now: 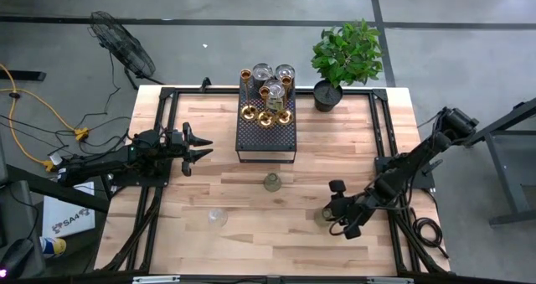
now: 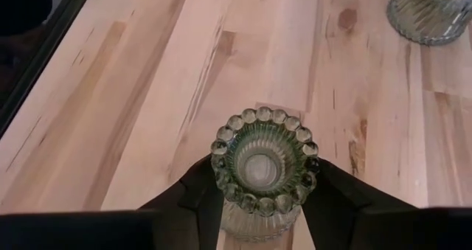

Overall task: Pick & Place candle stick holders
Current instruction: Put the bottom-right green transparent candle holder on the shelf

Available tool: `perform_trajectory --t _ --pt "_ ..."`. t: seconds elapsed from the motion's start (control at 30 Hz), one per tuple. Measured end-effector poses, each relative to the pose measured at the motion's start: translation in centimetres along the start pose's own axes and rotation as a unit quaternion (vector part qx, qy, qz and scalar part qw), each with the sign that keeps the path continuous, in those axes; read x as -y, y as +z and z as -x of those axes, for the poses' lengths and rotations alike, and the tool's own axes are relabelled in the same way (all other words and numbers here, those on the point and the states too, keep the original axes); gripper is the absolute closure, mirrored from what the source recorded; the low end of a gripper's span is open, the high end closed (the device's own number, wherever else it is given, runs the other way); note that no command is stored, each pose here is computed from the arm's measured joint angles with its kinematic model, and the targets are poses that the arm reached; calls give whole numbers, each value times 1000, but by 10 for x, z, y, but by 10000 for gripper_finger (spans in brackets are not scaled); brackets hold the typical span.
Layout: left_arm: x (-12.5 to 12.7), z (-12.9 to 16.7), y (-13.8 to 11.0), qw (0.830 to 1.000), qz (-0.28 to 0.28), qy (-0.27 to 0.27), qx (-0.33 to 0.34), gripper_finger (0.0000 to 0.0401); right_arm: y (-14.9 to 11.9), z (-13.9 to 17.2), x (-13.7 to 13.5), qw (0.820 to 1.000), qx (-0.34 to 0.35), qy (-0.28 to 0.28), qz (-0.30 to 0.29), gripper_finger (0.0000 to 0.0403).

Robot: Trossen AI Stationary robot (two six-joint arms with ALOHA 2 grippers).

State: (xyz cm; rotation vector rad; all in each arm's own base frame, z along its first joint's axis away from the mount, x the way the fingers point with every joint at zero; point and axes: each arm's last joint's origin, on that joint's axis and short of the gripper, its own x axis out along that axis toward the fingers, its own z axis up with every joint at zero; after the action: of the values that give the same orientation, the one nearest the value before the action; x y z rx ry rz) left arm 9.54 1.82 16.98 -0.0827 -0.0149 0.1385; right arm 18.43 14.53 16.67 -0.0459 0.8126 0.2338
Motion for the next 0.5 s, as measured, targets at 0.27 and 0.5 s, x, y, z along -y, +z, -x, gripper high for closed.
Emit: perform_trajectory --t 0.27,0.5 --pt "0 0 0 1000 0 0 0 276 3 -1 3 1000 9 -3 -9 268" --pt "0 0 0 1000 0 0 0 276 6 -1 5 999 25 -14 -18 268"
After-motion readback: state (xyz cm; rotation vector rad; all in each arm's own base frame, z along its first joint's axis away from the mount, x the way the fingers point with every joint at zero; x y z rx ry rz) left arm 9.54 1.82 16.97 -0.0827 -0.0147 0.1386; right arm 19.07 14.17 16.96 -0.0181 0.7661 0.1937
